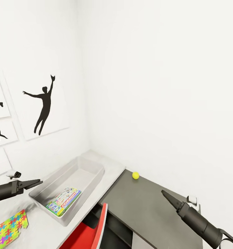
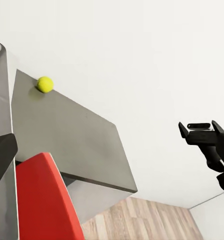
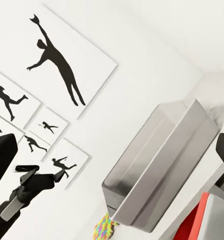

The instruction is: Put all the toys in the child's room - the three board games (two on the bed and one on the table), the two jigsaw puzzles on the table, and the tennis ball on the table - inside the toy box on the table in the child's room.

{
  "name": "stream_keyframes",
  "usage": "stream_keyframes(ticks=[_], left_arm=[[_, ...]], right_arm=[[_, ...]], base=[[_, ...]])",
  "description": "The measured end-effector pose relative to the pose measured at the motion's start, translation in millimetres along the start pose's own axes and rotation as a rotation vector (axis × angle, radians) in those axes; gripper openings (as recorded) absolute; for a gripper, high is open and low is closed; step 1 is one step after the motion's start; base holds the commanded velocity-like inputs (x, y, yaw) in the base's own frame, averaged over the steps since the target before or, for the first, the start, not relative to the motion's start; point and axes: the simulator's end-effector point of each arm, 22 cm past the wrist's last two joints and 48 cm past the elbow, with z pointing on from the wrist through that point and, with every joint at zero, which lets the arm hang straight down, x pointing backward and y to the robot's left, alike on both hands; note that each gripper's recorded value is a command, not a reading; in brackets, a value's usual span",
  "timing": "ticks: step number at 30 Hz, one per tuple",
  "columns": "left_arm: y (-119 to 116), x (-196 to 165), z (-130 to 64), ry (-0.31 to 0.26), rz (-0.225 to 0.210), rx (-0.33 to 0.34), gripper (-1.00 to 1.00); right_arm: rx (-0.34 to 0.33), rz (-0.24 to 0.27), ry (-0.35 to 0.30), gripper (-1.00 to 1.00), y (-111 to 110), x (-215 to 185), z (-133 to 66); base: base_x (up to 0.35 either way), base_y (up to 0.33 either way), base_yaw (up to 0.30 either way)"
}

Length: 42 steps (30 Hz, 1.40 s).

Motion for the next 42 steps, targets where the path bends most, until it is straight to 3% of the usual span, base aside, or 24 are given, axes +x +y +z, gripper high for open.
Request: stream_keyframes(ticks=[14,42], left_arm=[[0.2,0.0,0.1,0.000,0.000,0.000,1.00],[-0.3,-0.3,0.1,-0.001,0.001,0.001,1.00]], right_arm=[[-0.002,-0.002,-0.003,1.00,0.3,-0.9,-0.2],[0.008,0.015,-0.001,1.00,-6.0,1.2,-2.4]], base=[[-0.013,-0.120,-0.027],[-0.208,-0.220,-0.268]])
